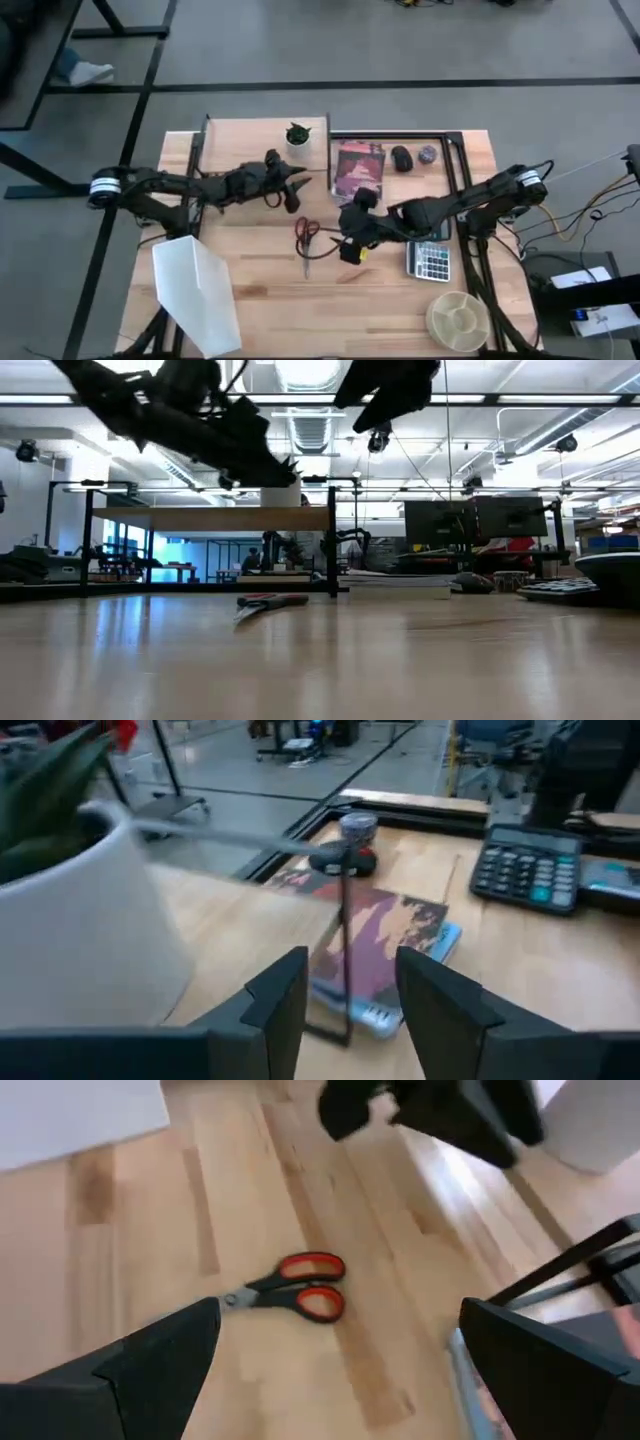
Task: Stock shelves
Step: Put the flower pot on the shelf, then put the white pen organizer on the shelf
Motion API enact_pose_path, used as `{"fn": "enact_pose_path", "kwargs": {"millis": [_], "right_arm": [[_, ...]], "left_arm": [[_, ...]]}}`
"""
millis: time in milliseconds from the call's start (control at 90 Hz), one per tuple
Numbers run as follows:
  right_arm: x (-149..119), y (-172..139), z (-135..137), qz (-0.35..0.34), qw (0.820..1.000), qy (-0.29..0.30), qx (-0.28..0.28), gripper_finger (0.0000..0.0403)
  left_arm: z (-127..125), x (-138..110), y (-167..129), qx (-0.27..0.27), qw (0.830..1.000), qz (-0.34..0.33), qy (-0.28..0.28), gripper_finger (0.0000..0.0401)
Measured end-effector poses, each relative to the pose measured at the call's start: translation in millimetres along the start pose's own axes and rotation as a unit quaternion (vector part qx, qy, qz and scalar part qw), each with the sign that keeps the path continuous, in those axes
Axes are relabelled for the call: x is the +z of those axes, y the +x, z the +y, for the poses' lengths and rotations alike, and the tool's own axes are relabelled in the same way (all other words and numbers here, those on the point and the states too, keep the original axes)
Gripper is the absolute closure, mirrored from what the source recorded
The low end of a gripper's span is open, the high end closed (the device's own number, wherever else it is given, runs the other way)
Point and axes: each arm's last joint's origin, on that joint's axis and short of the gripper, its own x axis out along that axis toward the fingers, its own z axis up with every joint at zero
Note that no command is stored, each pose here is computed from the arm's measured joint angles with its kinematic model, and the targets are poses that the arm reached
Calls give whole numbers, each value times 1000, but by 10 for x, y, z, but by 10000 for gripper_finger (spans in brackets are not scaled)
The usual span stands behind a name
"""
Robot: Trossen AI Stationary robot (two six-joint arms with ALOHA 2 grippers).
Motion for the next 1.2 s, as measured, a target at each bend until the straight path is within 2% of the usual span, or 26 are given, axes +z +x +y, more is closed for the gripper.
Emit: {"fn": "enact_pose_path", "kwargs": {"millis": [111,300,544,744,933,1067,1200], "right_arm": [[-13,10,58,-5,1000,16,4,9],[-77,85,159,6,1000,22,7,9],[-159,252,232,25,1000,15,0,9],[-163,265,231,29,999,28,5,9],[-112,252,200,28,1000,14,-2,9],[-78,202,58,74,997,0,-30,9],[-57,119,-176,121,991,0,-65,9]], "left_arm": [[17,41,102,14,1000,2,7,282],[123,131,191,88,996,-2,3,295],[294,127,221,116,993,7,-2,301],[408,118,226,135,991,9,-6,302],[403,123,207,127,992,9,-8,299],[317,168,122,79,997,10,-7,296],[271,273,-39,65,998,6,2,300]]}}
